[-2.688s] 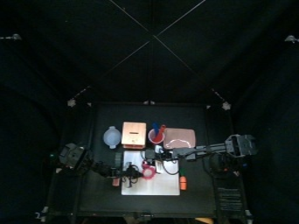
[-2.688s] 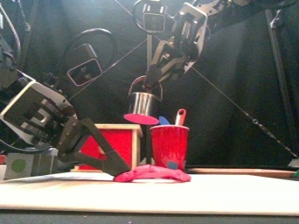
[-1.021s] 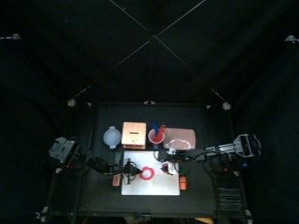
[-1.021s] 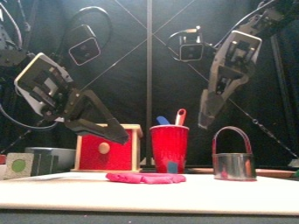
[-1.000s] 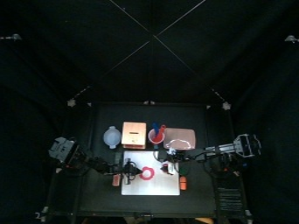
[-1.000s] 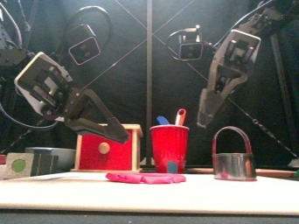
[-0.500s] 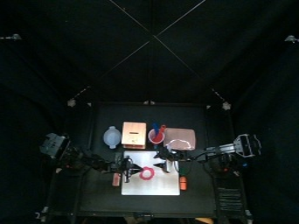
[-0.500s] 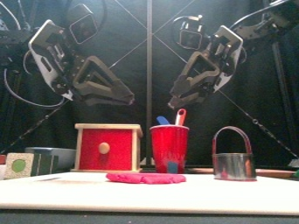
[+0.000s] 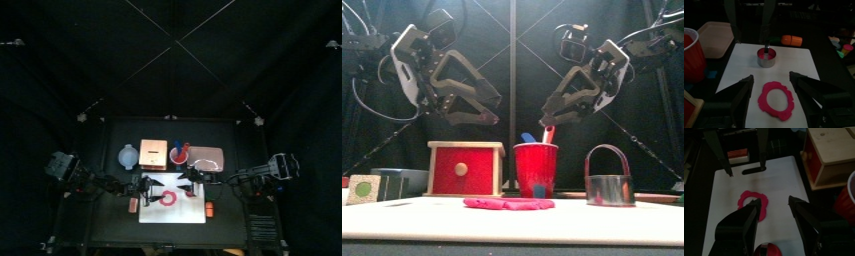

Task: Get the cutter from the drawer then cut the dough then place the extra dough in the bowl
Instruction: Place the extra dough in the bowl

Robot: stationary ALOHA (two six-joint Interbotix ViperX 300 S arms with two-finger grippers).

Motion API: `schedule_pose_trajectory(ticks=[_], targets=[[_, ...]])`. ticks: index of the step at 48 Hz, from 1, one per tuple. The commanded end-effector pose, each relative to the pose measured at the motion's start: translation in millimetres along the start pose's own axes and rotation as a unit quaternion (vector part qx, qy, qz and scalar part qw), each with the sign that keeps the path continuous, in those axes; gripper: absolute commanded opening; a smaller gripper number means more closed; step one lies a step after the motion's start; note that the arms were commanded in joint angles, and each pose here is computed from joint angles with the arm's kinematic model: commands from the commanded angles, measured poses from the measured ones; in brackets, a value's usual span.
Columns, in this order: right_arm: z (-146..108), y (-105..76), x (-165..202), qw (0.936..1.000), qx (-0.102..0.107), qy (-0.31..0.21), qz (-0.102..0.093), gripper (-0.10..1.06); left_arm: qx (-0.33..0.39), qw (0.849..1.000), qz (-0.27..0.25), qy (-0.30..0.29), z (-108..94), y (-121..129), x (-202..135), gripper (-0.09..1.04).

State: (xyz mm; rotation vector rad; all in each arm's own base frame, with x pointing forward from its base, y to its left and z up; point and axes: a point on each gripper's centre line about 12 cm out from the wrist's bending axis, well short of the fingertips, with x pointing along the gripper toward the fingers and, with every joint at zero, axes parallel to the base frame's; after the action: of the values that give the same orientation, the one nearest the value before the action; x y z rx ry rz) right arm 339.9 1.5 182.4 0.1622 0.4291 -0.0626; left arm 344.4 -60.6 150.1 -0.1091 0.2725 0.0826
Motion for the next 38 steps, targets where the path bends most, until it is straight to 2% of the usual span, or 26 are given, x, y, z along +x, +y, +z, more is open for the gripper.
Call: schedule_pose_trajectory(ticks=[1, 12, 18, 28, 38], targets=[[12.6, 0.3, -5.6, 0.9997, -0.001, -0.024, 0.002, 0.83, -0.033, 0.999, 0.018, -0.021, 16.2, 2.5, 4.6, 0.93], [10.6, -1.0, -4.0, 0.9998, 0.0, -0.02, 0.0, 0.83, -0.055, 0.998, 0.026, 0.012, 14.0, 3.3, 10.4, 0.93], [9.0, -1.3, -3.9, 0.9998, 0.0, -0.018, -0.001, 0.83, -0.075, 0.994, 0.011, 0.084, 8.5, 2.8, 13.0, 0.93], [6.5, -1.2, -4.0, 0.9999, -0.005, -0.01, 0.0, 0.83, -0.111, 0.965, -0.033, 0.235, 10.1, 5.5, 22.0, 0.93], [2.6, -1.4, -4.1, 1.0, -0.005, 0.005, -0.001, 0.83, -0.063, 0.941, -0.078, 0.323, 19.2, 1.2, 34.5, 0.93]])
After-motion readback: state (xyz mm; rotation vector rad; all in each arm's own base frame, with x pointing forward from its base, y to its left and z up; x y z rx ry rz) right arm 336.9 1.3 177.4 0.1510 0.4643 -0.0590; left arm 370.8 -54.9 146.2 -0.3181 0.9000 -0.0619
